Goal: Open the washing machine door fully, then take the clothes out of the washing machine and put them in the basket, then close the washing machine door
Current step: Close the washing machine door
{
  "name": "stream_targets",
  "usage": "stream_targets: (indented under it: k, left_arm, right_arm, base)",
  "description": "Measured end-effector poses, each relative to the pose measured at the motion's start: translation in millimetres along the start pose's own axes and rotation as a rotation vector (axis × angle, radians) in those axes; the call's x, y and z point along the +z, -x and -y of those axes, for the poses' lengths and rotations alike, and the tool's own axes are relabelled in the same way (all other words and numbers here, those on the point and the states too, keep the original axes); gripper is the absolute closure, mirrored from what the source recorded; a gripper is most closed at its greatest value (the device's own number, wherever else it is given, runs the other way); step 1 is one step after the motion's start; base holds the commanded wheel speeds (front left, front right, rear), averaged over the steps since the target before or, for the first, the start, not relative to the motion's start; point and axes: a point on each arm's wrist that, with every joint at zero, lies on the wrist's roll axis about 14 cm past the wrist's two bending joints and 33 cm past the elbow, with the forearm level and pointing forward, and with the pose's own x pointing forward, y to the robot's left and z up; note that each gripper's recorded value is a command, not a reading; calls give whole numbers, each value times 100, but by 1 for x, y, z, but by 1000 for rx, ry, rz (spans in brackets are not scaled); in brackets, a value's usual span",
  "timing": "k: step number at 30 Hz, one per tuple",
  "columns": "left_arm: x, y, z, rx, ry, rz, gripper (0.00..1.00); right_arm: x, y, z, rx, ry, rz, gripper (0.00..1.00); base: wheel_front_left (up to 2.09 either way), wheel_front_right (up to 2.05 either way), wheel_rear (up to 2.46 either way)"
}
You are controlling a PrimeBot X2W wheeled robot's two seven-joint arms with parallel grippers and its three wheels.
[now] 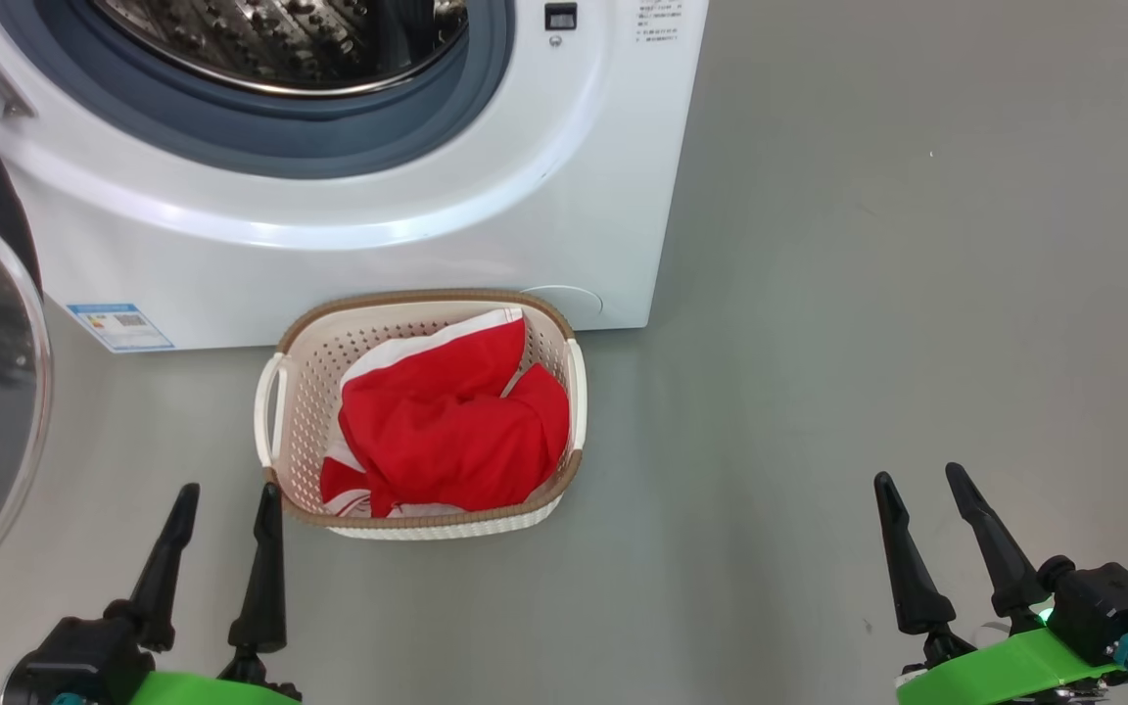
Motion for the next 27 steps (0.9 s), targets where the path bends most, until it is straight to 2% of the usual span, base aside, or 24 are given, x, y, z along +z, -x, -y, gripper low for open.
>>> stream_targets:
  k: [16, 27]
  left_arm:
    - [-2, 2, -4, 13, 0, -6, 0]
    - [1, 21, -25, 93, 12, -4, 0]
  right_arm:
    - [-5, -3, -3, 9, -2, -13, 0]
    - [-15, -15, -31, 102, 24, -41, 0]
  base:
    - [-4, 4, 0]
    - [0, 0, 0]
